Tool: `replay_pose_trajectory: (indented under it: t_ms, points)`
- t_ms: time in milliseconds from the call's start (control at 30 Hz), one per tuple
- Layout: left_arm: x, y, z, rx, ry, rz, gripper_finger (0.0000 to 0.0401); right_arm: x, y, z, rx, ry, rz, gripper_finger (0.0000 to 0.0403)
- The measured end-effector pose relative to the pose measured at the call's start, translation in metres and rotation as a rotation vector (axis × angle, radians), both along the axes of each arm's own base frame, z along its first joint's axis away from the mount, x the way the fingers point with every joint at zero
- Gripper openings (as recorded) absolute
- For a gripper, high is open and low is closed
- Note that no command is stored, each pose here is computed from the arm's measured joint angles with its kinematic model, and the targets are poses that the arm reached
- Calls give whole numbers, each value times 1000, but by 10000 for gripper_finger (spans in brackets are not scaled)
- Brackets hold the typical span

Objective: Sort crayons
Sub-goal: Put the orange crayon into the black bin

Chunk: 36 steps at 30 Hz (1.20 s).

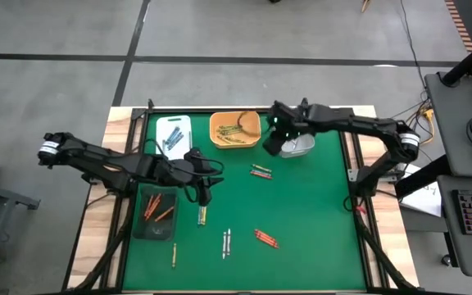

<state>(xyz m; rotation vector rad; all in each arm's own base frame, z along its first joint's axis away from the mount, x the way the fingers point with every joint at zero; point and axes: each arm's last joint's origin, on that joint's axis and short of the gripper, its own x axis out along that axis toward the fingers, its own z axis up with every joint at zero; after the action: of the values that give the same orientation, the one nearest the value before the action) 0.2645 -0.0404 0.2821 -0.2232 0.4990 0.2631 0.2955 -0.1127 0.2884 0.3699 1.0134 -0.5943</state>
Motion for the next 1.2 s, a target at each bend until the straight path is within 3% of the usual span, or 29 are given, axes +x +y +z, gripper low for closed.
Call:
replay_pose_trajectory:
  t_ms: [267, 533, 700, 867, 1033, 1200]
  points:
    - [12, -6, -16, -48, 36, 23, 87, 13, 71, 8, -124, -127, 191, 89]
    - [24, -9, -32, 61, 103, -42, 87, 18, 116, -15, -213, -176, 436, 89]
    - [23, -8, -29, 102, 96, -69, 87, 13, 123, -49, -202, -173, 497, 89]
    - [21, -8, -24, 187, 83, -123, 87, 7, 125, -85, -182, -292, 543, 89]
    - [21, -8, -24, 234, 97, -153, 87, 0, 124, -103, -219, -407, 542, 89]
    - [21, -8, -24, 237, 104, -155, 87, -3, 123, -109, -245, -413, 554, 89]
